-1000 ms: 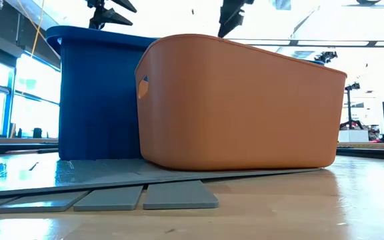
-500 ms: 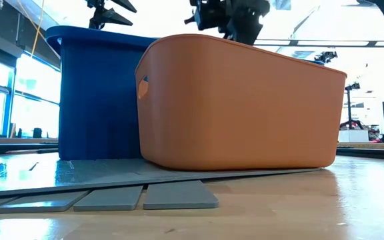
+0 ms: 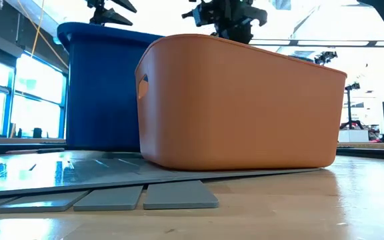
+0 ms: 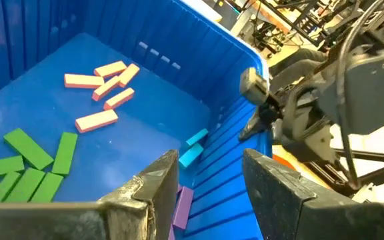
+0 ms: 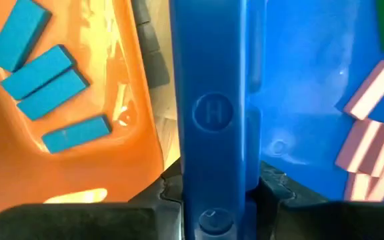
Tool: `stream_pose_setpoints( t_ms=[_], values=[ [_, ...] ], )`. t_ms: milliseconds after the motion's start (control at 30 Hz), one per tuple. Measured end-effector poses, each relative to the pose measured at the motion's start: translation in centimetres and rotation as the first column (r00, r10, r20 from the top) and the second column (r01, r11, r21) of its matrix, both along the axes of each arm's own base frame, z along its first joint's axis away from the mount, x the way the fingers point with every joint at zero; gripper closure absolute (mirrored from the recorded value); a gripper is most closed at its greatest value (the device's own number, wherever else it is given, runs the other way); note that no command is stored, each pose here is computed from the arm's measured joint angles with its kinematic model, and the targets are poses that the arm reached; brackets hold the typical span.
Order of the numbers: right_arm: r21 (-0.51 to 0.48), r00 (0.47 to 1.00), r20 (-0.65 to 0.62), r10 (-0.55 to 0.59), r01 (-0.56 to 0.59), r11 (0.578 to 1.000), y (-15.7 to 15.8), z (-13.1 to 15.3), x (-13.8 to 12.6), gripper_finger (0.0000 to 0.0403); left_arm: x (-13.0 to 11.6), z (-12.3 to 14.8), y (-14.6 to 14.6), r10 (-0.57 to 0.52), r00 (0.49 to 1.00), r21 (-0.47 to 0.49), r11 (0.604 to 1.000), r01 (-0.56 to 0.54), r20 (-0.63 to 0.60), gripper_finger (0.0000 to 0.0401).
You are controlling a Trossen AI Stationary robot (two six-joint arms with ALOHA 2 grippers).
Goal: Sort blocks
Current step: Adjust the blue bin
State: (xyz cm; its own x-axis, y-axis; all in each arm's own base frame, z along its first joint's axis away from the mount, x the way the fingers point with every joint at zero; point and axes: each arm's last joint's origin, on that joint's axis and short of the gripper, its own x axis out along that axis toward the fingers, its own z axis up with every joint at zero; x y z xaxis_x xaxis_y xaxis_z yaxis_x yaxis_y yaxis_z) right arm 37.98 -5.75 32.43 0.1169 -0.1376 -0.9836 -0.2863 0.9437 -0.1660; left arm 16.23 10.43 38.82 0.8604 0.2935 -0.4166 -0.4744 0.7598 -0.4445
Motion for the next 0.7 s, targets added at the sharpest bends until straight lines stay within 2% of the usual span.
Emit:
stream_pose_setpoints(
  t_ms=[267, 400, 700],
  values=[
    [0.066, 0.989, 0.147, 0.020, -0.030, 0.997, -1.5, 4.9, -1.0, 0.0323, 0.0, 0.0, 0.0, 0.007, 1.000, -0.014, 1.000, -0.007, 0.005, 0.0243],
    [0.069, 0.974, 0.226, 0.010, -0.027, 0.997, -2.7, 6.9, -1.7, 0.0324, 0.0, 0.1, 0.0, 0.008, 1.000, -0.010, 1.000, -0.008, 0.015, 0.0243],
    [0.105, 0.959, 0.283, -0.019, -0.011, 0.994, -3.6, 7.8, -2.3, 0.0324, 0.2, 0.5, 0.1, 0.017, 0.998, -0.003, 1.000, -0.017, 0.063, 0.0243]
  ],
)
